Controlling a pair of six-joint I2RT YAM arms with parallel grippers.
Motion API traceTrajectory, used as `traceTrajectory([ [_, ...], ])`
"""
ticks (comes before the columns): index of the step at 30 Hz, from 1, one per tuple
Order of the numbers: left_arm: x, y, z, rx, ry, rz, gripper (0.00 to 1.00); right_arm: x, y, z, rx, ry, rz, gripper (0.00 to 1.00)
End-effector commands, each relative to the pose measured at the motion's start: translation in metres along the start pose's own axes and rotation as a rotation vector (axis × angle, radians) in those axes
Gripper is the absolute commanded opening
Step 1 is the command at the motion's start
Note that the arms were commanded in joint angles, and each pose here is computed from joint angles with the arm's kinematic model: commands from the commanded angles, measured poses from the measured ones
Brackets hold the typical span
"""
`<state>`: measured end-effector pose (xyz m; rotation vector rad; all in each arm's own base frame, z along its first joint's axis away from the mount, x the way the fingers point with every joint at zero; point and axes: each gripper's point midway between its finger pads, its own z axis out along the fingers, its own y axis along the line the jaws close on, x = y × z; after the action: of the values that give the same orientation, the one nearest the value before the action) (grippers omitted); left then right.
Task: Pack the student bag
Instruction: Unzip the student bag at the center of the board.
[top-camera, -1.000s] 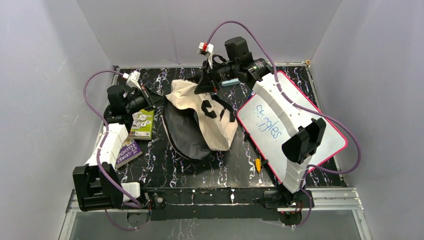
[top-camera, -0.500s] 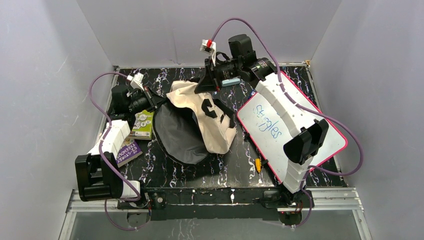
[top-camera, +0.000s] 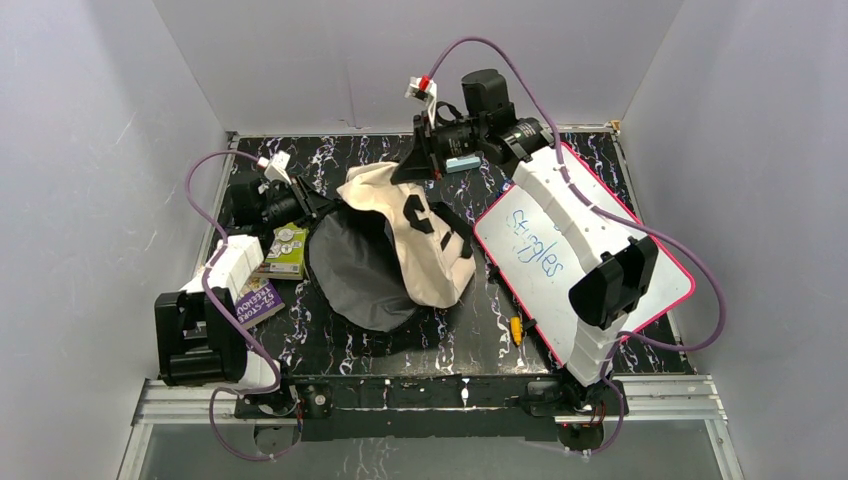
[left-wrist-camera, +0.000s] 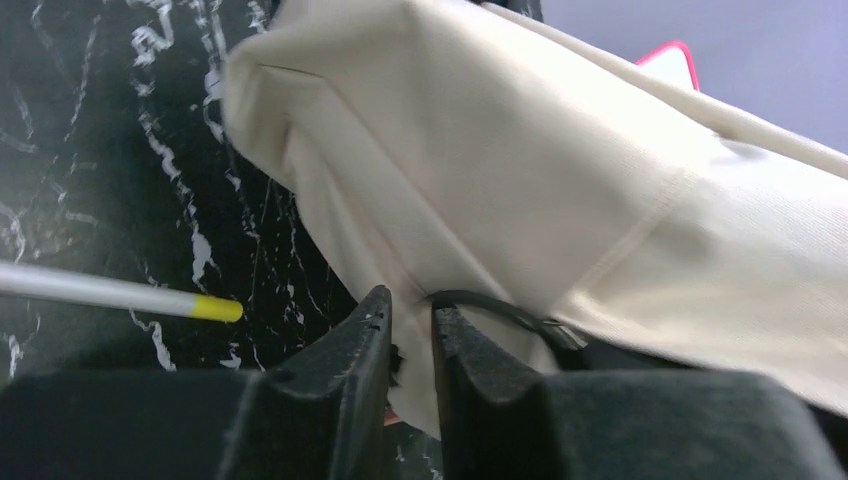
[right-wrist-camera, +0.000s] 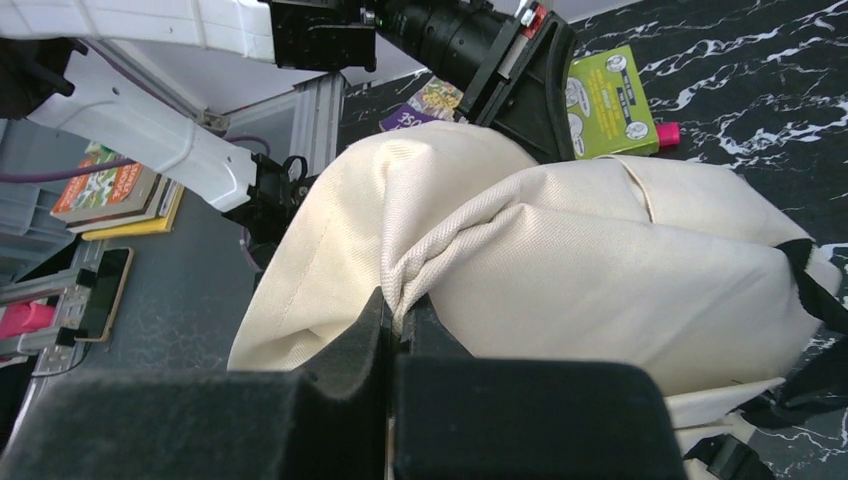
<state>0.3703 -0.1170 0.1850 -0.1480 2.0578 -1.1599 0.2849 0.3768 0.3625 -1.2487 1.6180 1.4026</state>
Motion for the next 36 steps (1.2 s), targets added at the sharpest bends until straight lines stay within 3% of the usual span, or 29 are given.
traceTrajectory([
  [1, -0.01, 0.005, -0.008, -0.059, -0.032, -0.027, 0.3, -0.073, 0.051, -0.042, -0.005, -0.178, -0.226, 0.0],
  [4, -0.017, -0.006, -0.019, -0.086, -0.08, -0.018, 0.52, -0.078, 0.033, -0.05, 0.083, -0.21, -0.198, 0.0],
  [9, -0.039, -0.027, -0.049, -0.175, -0.204, 0.029, 0.77, -0.085, 0.0, -0.067, 0.228, -0.256, -0.138, 0.0],
  [14, -0.044, -0.042, -0.076, -0.225, -0.302, 0.024, 0.82, -0.088, -0.018, -0.081, 0.284, -0.3, -0.09, 0.0],
  [22, -0.028, -0.078, -0.095, -0.091, -0.364, 0.064, 0.86, -0.085, -0.037, -0.092, 0.327, -0.321, -0.033, 0.0],
  [36, 0.04, -0.053, -0.068, 0.081, -0.17, 0.015, 0.87, -0.09, -0.032, -0.099, 0.288, -0.353, -0.025, 0.0],
])
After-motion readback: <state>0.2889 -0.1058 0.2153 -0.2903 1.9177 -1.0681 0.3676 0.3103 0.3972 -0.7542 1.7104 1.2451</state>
